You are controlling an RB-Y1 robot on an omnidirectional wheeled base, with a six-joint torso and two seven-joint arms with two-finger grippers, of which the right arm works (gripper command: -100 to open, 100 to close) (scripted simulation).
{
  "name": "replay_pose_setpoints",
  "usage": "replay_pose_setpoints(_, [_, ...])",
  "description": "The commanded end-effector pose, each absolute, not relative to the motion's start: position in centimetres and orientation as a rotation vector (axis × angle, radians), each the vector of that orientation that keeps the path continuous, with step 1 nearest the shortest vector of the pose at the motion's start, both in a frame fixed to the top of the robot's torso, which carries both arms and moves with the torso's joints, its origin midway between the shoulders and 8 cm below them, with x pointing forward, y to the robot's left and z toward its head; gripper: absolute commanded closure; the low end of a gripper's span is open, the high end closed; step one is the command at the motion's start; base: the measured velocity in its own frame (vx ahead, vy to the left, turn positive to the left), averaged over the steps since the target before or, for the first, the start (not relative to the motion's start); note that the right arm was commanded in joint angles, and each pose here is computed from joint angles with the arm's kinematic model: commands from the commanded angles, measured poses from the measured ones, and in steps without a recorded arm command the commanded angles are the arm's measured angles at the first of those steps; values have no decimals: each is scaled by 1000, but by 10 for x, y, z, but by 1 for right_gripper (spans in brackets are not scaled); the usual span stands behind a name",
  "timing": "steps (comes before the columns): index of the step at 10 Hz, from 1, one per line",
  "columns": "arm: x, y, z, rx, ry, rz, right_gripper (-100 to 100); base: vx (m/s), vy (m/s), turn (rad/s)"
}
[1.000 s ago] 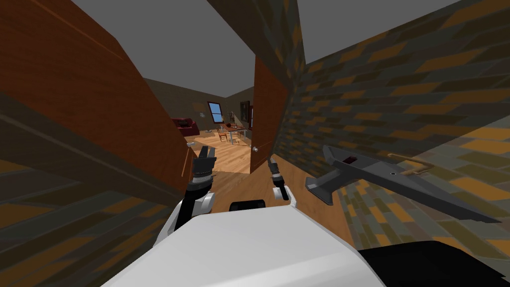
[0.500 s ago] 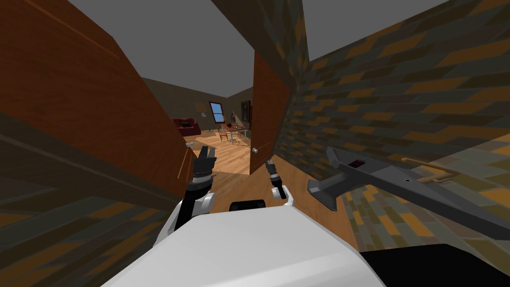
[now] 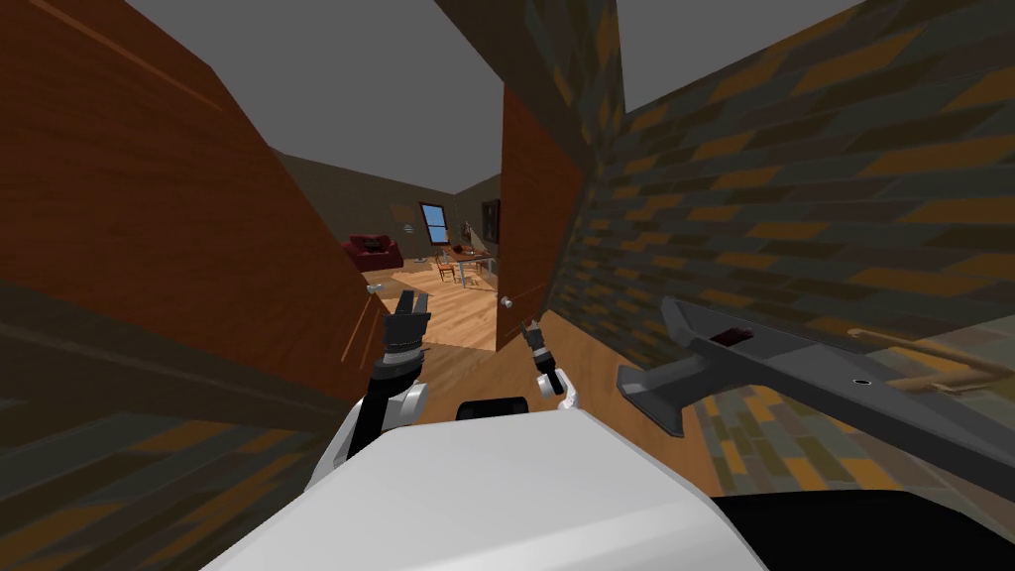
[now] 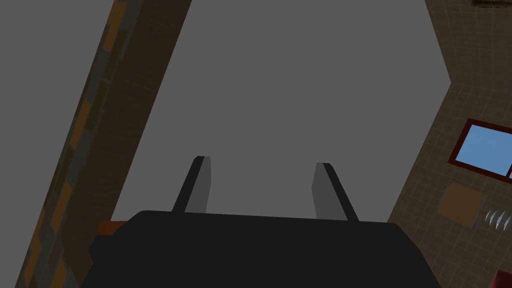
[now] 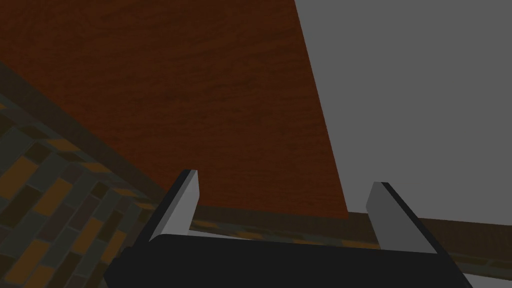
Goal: Push the door open
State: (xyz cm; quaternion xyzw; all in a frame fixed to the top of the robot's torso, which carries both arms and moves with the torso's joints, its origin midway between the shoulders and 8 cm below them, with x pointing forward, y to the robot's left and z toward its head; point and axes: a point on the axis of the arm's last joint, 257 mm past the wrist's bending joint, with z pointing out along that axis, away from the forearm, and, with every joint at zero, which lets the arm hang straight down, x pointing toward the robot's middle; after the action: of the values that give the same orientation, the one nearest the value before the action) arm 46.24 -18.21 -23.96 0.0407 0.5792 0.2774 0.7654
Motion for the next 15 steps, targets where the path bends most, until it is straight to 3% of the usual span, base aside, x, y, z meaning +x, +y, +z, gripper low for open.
replay_pose_setpoints(1, [462,-177,-254,53,1291,580,-100,90,-73,50])
replay_pose_setpoints(15, [459,-127,-349,-242,1467,457,-100,83,-70,46])
